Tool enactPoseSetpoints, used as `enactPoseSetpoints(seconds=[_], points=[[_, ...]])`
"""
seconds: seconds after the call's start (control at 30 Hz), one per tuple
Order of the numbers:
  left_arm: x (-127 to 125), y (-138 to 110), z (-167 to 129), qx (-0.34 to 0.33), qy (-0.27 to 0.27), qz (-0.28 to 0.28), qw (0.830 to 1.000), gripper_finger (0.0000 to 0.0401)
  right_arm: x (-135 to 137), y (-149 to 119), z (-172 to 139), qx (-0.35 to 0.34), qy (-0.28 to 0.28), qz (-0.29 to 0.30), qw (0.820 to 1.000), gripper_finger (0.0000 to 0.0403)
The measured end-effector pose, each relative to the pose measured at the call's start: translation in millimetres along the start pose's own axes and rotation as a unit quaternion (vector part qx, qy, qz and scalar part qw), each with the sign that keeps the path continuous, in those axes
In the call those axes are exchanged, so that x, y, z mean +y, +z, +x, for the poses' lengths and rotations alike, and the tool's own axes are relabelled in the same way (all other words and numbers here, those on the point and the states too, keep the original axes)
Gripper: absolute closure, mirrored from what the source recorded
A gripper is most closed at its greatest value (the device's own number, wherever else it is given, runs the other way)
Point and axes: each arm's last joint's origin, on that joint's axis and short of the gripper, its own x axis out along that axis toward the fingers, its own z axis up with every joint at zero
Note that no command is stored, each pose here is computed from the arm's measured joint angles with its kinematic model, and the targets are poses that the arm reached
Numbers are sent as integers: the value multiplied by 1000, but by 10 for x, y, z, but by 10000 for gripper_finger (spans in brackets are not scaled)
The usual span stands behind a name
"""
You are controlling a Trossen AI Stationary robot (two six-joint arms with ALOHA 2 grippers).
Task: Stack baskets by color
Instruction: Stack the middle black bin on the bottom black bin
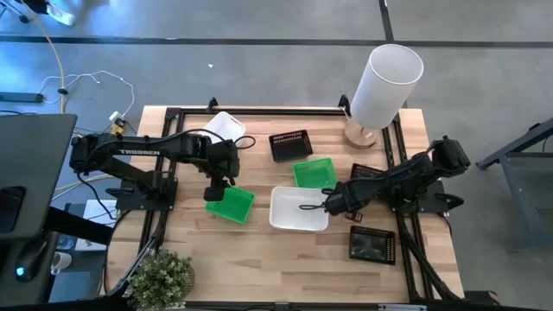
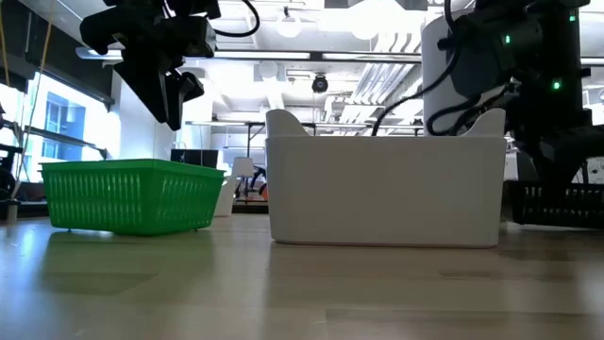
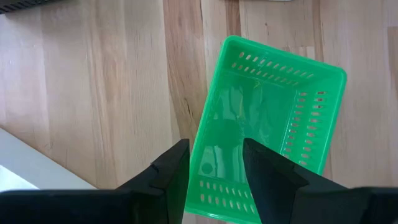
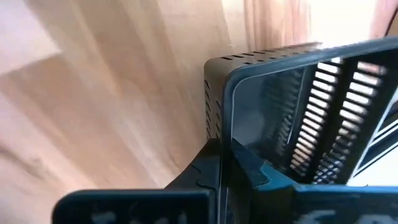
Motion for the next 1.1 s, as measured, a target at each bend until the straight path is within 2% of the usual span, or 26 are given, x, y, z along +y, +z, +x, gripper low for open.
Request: enactPoseSetpoints(seconds=[0.17,0.4,0.63,0.87,1.1], points=[[0,0,0,0,0,0,1000,266,62,-18,-260,-11,-1,6,1000,401],[0,0,0,0,0,0,1000,266,193,-208,-621,-16,-13,43,999,402],[-1,-4,0,2,0,0,1000,266,358,-419,-1014,-32,26,76,996,402],[-1,-4,0,2,0,0,1000,266,480,-586,-1394,-56,96,102,989,403],[0,-4,0,2,0,-1,1000,265,698,-728,-1474,-47,106,95,989,403]])
